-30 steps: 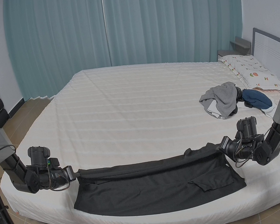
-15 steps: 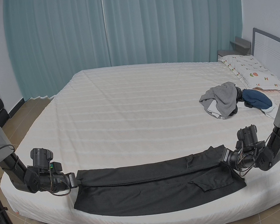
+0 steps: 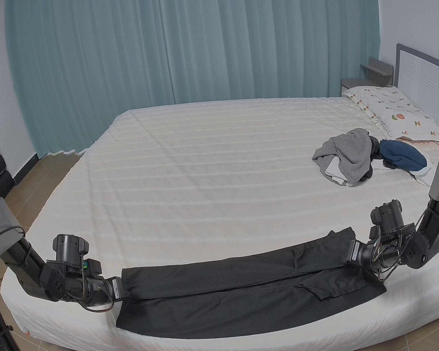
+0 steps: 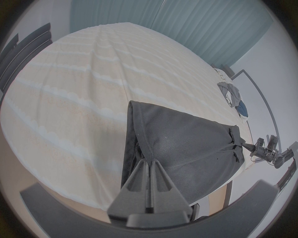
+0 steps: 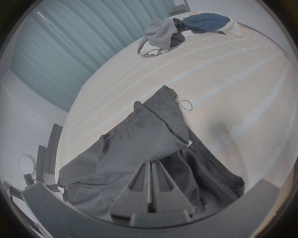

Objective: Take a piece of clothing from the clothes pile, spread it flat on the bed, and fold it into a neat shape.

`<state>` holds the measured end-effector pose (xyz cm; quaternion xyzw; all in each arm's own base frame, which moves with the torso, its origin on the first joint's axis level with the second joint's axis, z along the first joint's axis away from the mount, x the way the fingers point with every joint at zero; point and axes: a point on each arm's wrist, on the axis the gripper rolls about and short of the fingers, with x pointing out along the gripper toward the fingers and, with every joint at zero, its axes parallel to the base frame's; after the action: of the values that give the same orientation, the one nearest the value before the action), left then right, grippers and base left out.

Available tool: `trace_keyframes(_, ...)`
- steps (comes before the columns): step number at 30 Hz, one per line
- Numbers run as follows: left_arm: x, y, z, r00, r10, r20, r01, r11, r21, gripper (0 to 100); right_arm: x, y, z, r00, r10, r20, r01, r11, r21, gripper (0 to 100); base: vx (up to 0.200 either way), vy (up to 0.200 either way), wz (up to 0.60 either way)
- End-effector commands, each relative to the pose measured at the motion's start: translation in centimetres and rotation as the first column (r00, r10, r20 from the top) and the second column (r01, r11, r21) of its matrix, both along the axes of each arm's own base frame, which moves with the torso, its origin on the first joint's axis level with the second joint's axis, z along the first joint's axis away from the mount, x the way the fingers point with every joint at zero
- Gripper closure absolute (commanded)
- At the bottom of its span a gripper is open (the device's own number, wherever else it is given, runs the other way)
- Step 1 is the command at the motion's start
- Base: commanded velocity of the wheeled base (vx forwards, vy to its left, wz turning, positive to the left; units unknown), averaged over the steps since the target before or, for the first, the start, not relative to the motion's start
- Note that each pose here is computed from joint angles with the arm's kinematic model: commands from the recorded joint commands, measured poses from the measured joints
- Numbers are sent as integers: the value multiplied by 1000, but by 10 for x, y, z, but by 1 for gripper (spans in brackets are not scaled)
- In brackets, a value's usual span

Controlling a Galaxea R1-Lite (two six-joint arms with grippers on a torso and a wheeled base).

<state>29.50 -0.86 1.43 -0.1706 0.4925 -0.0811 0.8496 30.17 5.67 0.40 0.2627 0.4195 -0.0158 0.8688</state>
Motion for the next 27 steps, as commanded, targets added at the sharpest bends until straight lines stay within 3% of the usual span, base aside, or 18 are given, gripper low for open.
trace_keyframes(1, 0, -1, -1, 1000, -3, -12, 3, 1000, 1, 100, 0, 0, -2, 1000, -1, -9, 1, 1000, -1, 100, 0, 0, 0)
trace_keyframes(9, -1, -4, -1, 998, -13, -61, 13, 1000, 3, 100, -2, -1, -4, 1000, 10, -19, -11, 1000, -16, 100, 0, 0, 0)
trace_keyframes(19, 0, -4, -1, 998, -13, -59, 13, 1000, 3, 100, -3, 0, -6, 1000, 18, -25, -19, 1000, -21, 100, 0, 0, 0)
trace_keyframes(20, 0, -4, -1, 998, -13, -61, 13, 1000, 3, 100, -3, 0, -6, 1000, 18, -25, -19, 1000, -21, 0, 0, 0, 0)
trace_keyframes(21, -1, -4, -1, 998, -15, -63, 15, 1000, 3, 0, -3, 0, -6, 1000, 18, -25, -19, 1000, -21, 0, 0, 0, 0)
trace_keyframes(27, 0, -4, 2, 999, -14, -52, 14, 1000, 2, 0, -1, -3, 6, 1000, 6, 17, -6, 1000, -8, 0, 0, 0, 0)
